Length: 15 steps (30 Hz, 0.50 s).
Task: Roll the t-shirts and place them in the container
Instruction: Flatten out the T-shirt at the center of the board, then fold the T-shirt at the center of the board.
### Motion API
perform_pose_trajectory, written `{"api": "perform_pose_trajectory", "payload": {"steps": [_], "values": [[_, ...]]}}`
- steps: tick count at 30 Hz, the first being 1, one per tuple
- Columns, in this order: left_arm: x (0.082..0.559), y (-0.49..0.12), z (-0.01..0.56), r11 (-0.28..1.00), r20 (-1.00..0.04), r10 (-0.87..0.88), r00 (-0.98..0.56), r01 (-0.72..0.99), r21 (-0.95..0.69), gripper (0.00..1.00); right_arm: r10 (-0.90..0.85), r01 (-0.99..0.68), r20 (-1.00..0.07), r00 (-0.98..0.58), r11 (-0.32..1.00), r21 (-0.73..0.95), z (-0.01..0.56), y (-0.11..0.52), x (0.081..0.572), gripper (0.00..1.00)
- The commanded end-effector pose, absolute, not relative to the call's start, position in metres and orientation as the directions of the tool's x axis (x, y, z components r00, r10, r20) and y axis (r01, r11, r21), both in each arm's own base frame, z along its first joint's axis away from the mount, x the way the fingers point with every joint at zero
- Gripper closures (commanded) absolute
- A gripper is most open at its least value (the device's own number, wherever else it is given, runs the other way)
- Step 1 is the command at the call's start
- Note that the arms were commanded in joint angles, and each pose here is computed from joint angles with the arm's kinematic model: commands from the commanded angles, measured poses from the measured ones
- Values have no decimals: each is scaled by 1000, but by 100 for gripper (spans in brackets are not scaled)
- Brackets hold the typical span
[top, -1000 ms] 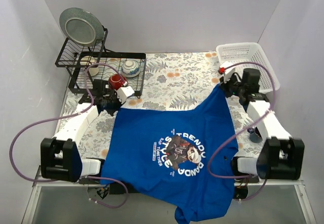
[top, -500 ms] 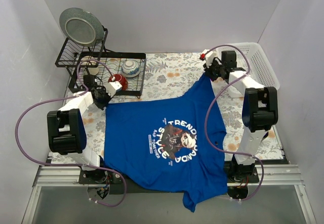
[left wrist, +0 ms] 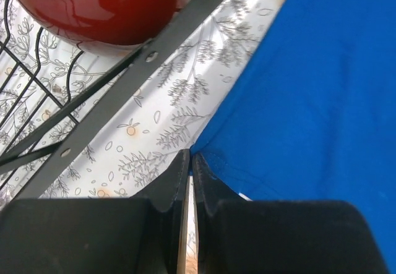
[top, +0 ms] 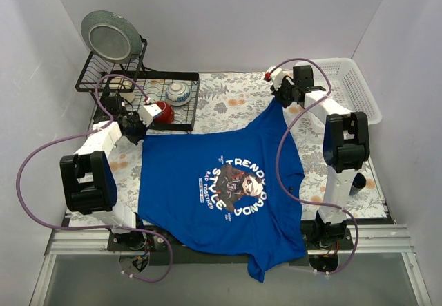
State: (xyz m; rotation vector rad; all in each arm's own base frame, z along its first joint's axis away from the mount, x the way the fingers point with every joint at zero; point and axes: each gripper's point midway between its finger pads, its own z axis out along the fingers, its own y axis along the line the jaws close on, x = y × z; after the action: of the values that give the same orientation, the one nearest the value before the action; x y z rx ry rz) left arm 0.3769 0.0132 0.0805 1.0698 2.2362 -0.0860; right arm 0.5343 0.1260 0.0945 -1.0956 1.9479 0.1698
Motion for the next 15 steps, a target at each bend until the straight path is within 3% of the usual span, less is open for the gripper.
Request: {"api": "perform_pose_trajectory", "payload": {"steps": [1, 15], "values": [[360, -5, 121, 621, -650, 667, -364, 753, 216, 100, -655, -758, -734, -179, 567, -322, 139, 122, 513, 99], [279, -13, 122, 554, -613, 728, -308, 791, 260, 100, -686, -795, -690, -229, 541, -274, 147, 100, 376, 99]]}}
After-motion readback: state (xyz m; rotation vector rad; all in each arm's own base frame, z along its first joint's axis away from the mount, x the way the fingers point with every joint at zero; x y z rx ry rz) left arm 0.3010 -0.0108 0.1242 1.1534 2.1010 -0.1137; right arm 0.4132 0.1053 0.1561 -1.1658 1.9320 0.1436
